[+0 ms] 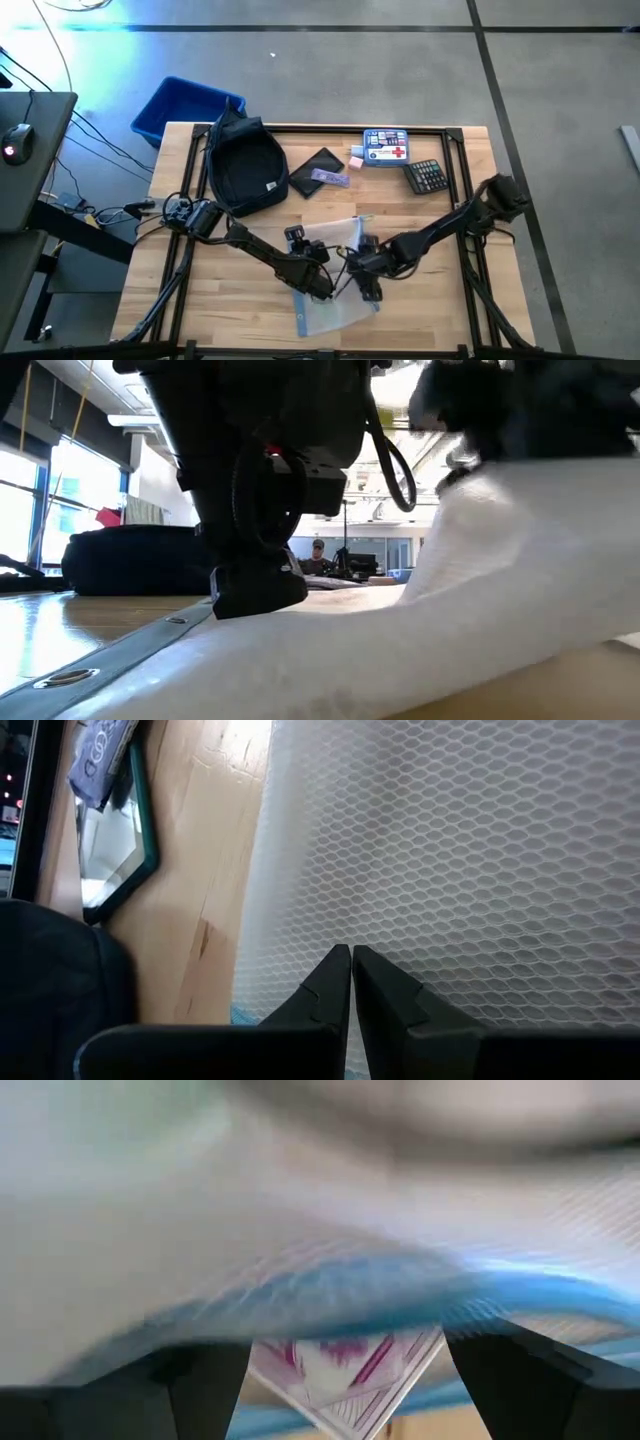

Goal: Unpack backpack
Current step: Remove the white playing cards box from the transparent zipper bag

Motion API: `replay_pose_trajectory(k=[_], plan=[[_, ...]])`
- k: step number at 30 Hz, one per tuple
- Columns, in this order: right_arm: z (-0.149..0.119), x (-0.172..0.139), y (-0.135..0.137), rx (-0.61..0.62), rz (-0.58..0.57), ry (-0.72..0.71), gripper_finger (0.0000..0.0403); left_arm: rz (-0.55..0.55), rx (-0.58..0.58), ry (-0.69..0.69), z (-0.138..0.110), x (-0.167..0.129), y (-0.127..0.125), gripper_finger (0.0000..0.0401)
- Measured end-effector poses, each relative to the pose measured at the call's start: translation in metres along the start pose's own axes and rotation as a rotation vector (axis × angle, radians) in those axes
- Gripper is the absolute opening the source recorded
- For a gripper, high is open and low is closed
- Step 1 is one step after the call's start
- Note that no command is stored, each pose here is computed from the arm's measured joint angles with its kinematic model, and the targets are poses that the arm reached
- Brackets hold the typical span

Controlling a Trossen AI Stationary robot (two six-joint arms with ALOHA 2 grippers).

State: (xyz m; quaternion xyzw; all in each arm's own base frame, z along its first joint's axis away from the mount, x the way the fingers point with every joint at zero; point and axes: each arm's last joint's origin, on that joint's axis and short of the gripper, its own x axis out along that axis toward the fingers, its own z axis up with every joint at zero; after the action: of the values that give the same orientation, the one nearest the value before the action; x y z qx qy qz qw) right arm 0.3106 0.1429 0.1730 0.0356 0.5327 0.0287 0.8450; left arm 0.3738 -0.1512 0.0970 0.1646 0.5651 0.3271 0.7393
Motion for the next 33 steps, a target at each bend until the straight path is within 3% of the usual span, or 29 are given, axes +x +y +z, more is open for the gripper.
replay_pose_trajectory(k=[3, 8, 14, 18, 21, 24, 29, 33], plan=[[0.004, -0.021, 0.005, -0.021, 0.004, -0.076, 0.0312, 0.013, 0.019, 0.013, -0.002, 0.0, 0.001, 0.0], [-0.006, -0.035, 0.025, -0.111, 0.044, -0.088, 0.0312, 0.11, 0.086, 0.0, -0.006, -0.002, 0.007, 0.0], [-0.024, -0.004, 0.052, -0.124, -0.001, -0.049, 0.0312, 0.257, 0.162, -0.083, -0.01, -0.004, 0.012, 0.0], [-0.02, 0.017, 0.069, -0.206, 0.115, -0.131, 0.0312, 0.261, 0.154, -0.089, -0.009, -0.004, 0.012, 0.0], [-0.01, 0.012, 0.076, -0.294, 0.194, -0.219, 0.0312, 0.26, 0.151, -0.091, -0.009, -0.004, 0.012, 0.0], [-0.005, 0.004, 0.071, -0.384, 0.142, -0.21, 0.0312, 0.259, 0.152, -0.098, -0.01, -0.005, 0.011, 0.0], [-0.005, 0.0, 0.052, -0.531, 0.061, -0.052, 0.0312, 0.257, 0.144, -0.102, -0.01, -0.006, 0.01, 0.0], [-0.006, 0.007, 0.035, -0.577, 0.07, 0.007, 0.0312, 0.253, 0.14, -0.1, -0.01, -0.006, 0.01, 0.0]])
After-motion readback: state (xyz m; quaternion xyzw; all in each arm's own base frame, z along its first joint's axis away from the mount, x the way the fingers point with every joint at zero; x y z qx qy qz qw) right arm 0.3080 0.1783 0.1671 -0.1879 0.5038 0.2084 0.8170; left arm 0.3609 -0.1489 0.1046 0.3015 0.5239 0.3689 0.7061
